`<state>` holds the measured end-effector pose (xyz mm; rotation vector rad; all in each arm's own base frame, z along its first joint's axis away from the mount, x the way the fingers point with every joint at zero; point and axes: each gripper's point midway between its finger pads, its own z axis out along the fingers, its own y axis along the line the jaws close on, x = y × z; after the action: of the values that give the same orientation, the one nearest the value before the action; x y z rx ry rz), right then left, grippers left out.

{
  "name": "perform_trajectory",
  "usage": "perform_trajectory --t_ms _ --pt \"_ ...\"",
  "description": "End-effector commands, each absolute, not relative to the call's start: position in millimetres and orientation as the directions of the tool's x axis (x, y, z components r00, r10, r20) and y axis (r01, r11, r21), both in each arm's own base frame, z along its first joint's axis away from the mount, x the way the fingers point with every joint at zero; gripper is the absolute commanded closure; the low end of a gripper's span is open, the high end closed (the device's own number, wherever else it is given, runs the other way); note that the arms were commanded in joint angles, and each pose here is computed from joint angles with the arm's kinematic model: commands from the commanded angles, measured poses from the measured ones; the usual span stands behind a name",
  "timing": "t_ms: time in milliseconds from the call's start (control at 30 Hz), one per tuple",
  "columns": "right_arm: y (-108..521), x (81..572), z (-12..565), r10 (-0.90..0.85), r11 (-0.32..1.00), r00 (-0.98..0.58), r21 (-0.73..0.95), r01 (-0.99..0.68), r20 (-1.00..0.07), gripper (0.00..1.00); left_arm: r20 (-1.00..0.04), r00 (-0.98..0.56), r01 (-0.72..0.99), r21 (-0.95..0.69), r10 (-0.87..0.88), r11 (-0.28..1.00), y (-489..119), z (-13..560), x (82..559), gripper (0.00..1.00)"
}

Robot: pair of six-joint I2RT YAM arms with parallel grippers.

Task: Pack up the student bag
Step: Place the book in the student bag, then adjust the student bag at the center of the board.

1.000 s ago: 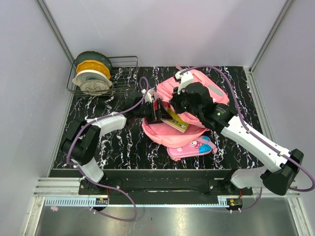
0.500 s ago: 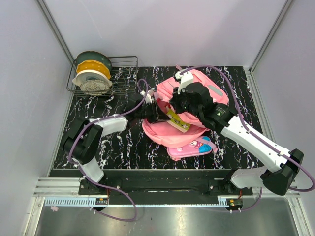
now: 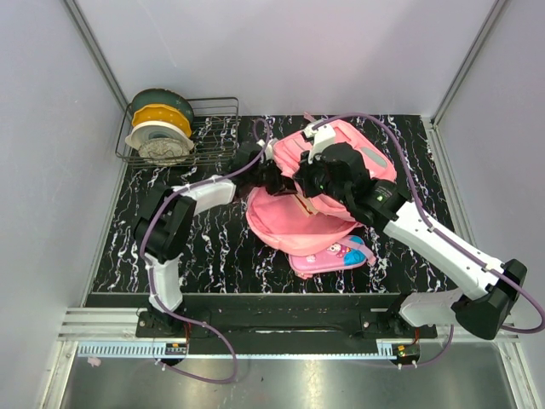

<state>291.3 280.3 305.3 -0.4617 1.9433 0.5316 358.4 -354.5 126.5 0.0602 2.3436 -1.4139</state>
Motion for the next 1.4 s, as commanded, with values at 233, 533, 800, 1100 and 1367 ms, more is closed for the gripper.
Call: perform_trajectory --t_ms 233,533,800,1100,1367 --pt "286.7 282.0 371.8 0.083 0.769 -0.271 0.234 -0.594 -0.959 1.00 -0.443 -0.886 0.326 -0.807 -0.140 0.492 -348.6 138.1 379.0 0.01" --pt "279.6 314.4 350.5 0.054 0.855 -0.295 0.197 -0.480 -0.954 1.00 -0.537 -0.824 0.387 -0.767 -0.181 0.512 -313.6 175.7 334.1 0.01" --pt "289.3 324.6 331.4 0.057 0.835 -0.362 0.243 -0.494 -0.931 1.00 -0.623 -0.739 0.364 -0.690 -0.257 0.625 -260.0 193.1 291.4 0.01" --pt "332.8 291.1 275.6 0.021 0.685 -0.579 0.434 -0.585 -0.815 0.56 -0.757 -0.566 0.317 -0.565 -0.326 0.762 -198.9 243.4 286.4 0.01" --pt "275.0 298.7 278.7 0.244 0.823 -0.547 0.469 -0.320 -0.801 0.08 -0.769 -0.541 0.288 -0.549 -0.340 0.784 -176.2 252.2 298.6 0.01"
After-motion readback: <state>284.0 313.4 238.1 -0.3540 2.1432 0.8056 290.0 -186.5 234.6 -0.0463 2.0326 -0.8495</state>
